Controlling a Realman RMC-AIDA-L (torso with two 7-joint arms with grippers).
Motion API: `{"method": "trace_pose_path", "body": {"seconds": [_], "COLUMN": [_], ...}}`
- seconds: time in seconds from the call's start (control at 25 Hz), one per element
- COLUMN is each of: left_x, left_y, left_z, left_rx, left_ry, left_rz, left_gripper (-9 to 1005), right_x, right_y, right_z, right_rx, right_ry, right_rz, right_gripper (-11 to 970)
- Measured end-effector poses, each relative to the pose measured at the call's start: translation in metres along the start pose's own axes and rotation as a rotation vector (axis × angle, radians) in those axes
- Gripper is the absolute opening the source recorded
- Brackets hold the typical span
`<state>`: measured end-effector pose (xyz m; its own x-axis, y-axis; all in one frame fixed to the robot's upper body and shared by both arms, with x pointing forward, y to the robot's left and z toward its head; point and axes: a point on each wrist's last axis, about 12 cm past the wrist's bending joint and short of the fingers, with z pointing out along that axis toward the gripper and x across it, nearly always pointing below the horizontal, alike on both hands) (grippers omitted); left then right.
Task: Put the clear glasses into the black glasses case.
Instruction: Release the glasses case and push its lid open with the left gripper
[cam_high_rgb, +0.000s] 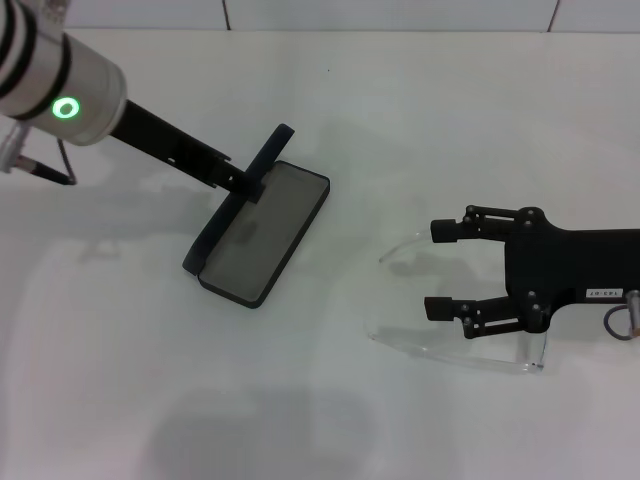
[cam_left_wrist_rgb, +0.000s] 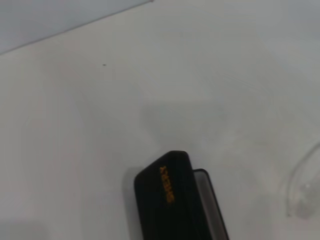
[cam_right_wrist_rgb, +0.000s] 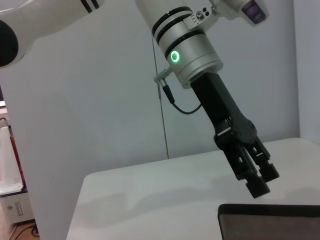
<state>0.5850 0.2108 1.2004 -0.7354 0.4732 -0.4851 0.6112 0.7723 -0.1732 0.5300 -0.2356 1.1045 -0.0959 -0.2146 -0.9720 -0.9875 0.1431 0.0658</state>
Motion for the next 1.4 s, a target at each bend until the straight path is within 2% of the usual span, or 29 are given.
{"method": "trace_pose_path", "body": {"seconds": [0.32,0.52,1.4], "left_x": [-0.007,-0.007,-0.004], "left_y": [-0.003,0.003,0.006], "left_z": [0.019,0.033,0.046], "left_rx": [-0.019,-0.042,-0.03], "left_ry": [0.025,0.044,0.061], "left_rz": [0.001,-0.016,-0.03], "left_gripper": [857,856,853], "right_x": [-0.001,0.0,0.001], "right_y": [-0.001,0.0,-0.004], "right_z": [0.0,0.0,0.001], "right_rx": [0.002,0.002,0.024], "right_ry": [0.0,0.001,0.009], "right_rz": [-0.004,-0.003,0.0], "right_gripper": [856,856,856]}}
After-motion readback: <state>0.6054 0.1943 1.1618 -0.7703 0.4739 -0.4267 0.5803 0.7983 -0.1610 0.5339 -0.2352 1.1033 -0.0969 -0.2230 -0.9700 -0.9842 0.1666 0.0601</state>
